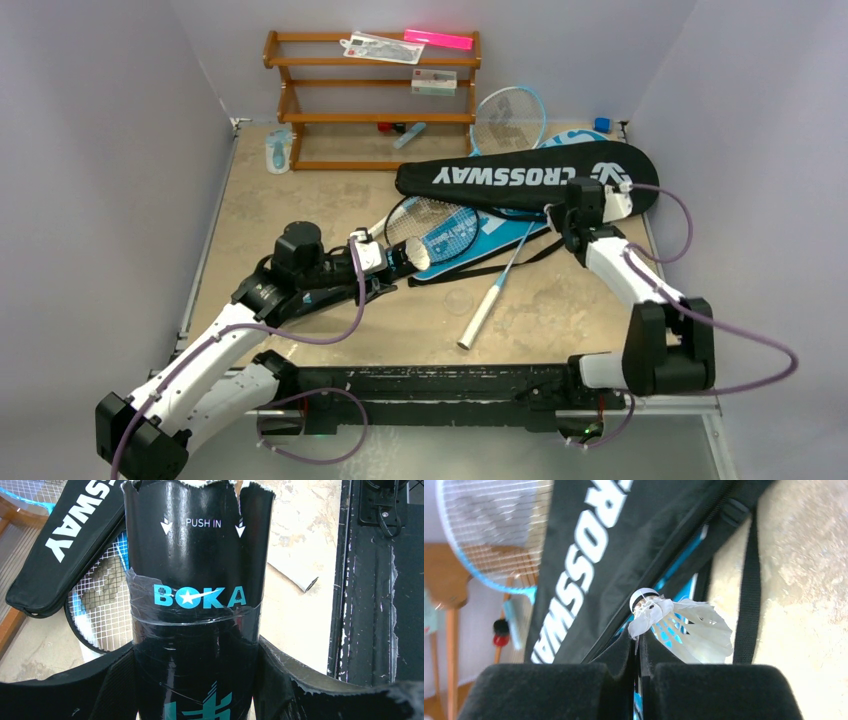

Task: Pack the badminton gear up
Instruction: Pick up the shuttlecock at the center of the board, then place the shuttlecock at the shuttle tube.

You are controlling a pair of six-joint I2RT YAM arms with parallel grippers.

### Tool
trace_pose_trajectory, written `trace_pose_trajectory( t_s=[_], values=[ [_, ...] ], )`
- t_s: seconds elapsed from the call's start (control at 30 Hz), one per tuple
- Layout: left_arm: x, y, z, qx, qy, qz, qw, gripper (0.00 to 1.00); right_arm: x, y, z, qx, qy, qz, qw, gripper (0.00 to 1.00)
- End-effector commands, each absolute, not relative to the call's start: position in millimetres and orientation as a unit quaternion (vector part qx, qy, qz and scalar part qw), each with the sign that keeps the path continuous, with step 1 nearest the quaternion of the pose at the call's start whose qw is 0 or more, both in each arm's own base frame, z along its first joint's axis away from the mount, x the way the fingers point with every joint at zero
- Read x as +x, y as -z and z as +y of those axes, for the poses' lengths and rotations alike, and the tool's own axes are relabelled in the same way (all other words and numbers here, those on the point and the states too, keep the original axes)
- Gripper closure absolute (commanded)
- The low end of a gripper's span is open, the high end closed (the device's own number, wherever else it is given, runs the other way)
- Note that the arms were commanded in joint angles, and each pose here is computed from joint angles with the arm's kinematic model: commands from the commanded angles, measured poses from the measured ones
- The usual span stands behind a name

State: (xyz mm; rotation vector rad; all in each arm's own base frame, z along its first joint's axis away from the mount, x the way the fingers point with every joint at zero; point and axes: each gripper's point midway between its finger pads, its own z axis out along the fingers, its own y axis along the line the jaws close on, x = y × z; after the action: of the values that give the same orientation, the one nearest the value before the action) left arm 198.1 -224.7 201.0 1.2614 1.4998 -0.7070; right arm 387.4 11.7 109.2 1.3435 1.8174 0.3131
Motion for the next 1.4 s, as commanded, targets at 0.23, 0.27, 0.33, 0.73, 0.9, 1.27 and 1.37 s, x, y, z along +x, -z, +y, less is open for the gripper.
trace_pose_trajectory(
  t_s=[0.23,0.27,0.33,0.73,0.9,1.27,1.37],
  values=[
    [191,-226,-235,0.538,0.325,0.582,0.515,0.52,318,-254,128,0.104,-0.373,0.816,0.43,1.0],
    [190,-226,-236,0.54,0.329,0.579,0.514,0.52,306,-267,139,0.051,-0.399,0.808,0.431,1.0],
    [187,-226,-238,0.544,0.338,0.575,0.51,0.52,278,-290,162,-0.042,-0.459,0.785,0.414,0.98],
    [180,-218,-244,0.553,0.366,0.572,0.483,0.52,176,-322,223,-0.206,-0.524,0.748,0.351,1.0],
    [180,-215,-245,0.552,0.37,0.576,0.475,0.52,168,-327,232,-0.216,-0.525,0.743,0.353,1.0],
    [181,-212,-246,0.552,0.371,0.579,0.471,0.52,174,-307,267,-0.225,-0.513,0.759,0.332,1.0],
    [182,-211,-246,0.552,0.371,0.581,0.47,0.52,175,-304,278,-0.23,-0.514,0.758,0.328,1.0]
  ],
)
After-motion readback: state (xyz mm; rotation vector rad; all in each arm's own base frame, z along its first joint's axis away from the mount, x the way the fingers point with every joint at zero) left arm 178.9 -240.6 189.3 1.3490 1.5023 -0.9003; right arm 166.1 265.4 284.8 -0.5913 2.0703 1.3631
